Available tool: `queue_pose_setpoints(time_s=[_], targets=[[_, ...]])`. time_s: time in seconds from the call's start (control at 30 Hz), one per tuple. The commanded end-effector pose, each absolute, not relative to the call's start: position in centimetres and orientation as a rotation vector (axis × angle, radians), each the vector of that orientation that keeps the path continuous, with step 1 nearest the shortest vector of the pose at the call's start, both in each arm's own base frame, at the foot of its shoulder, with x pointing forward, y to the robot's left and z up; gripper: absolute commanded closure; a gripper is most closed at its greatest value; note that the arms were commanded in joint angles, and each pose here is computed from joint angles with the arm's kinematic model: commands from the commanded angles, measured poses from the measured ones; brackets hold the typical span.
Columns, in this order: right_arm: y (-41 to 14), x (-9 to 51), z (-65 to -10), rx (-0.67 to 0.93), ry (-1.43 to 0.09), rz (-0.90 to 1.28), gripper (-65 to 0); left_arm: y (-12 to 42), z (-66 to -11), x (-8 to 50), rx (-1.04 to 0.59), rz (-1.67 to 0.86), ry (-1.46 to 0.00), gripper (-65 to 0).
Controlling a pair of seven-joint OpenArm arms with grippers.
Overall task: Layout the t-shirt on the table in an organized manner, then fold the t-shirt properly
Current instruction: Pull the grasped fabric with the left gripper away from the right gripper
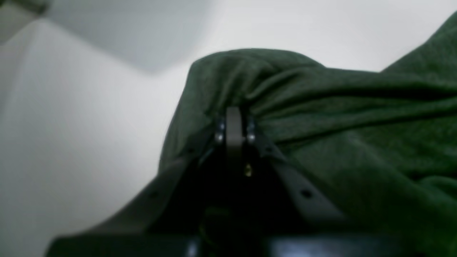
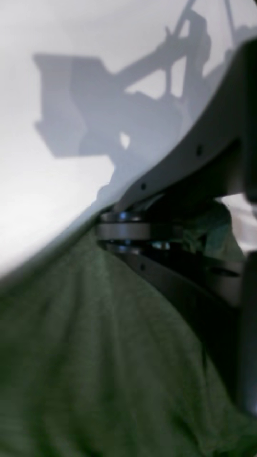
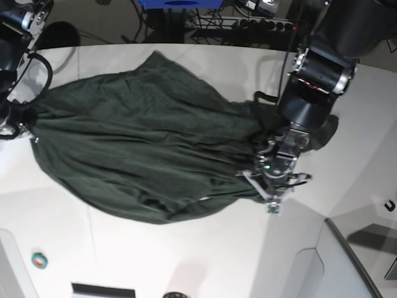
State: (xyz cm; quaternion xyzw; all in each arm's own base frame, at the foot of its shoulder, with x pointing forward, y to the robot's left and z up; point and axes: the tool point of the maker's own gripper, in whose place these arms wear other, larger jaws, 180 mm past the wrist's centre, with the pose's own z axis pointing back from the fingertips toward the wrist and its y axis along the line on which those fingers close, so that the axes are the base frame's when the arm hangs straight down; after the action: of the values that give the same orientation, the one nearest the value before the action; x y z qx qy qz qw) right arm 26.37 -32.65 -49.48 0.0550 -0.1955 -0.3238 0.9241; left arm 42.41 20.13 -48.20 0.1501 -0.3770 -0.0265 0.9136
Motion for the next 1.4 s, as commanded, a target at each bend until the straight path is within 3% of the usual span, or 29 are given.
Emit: queue_pose_setpoints(time_s=[0.0, 0.2, 0.33, 0.6, 0.8, 0.93, 1.03, 1.23, 1.37], targets=[[-33.6, 26.8, -48.9, 0.096, -0.412, -0.659, 0.0, 21.0, -47.9, 42.6, 0.32, -0.038, -0.76, 0.0], [-34.2, 28.6, -47.7, 0.096, -0.453, -0.658, 0.0, 22.5, -46.6, 43.3, 0.34, -0.036, -0.794, 0.0], [-34.4, 30.3, -45.3, 0.088, -0.522, -0.626, 0.0, 20.3, -44.1, 45.2, 0.292, -0.043, -0.866, 0.0], [-28.7, 35.3, -41.5, 0.071, -0.63, -0.327, 0.0, 13.0, -41.2, 45.4, 0.136, -0.059, -0.903, 0.0], [-27.5, 37.3, -44.8, 0.103, -0.552, -0.335, 0.0, 11.3, -44.4, 43.4, 0.114, -0.058, -0.814, 0.0], [-27.2, 37.2, -46.4, 0.099, -0.509, -0.329, 0.0, 12.9, -47.2, 41.8, 0.157, -0.053, -0.728, 0.0], [-27.3, 37.4, -47.2, 0.101, -0.503, -0.346, 0.0, 13.6, -47.3, 42.3, 0.176, -0.053, -0.75, 0.0], [-29.2, 38.7, -48.2, 0.073, -0.573, -0.419, 0.0, 13.9, -47.5, 43.8, 0.212, -0.067, -0.803, 0.0], [-30.4, 40.7, -47.3, 0.042, -0.719, -0.45, -0.2, 13.6, -46.6, 45.8, 0.232, -0.07, -0.861, 0.0]])
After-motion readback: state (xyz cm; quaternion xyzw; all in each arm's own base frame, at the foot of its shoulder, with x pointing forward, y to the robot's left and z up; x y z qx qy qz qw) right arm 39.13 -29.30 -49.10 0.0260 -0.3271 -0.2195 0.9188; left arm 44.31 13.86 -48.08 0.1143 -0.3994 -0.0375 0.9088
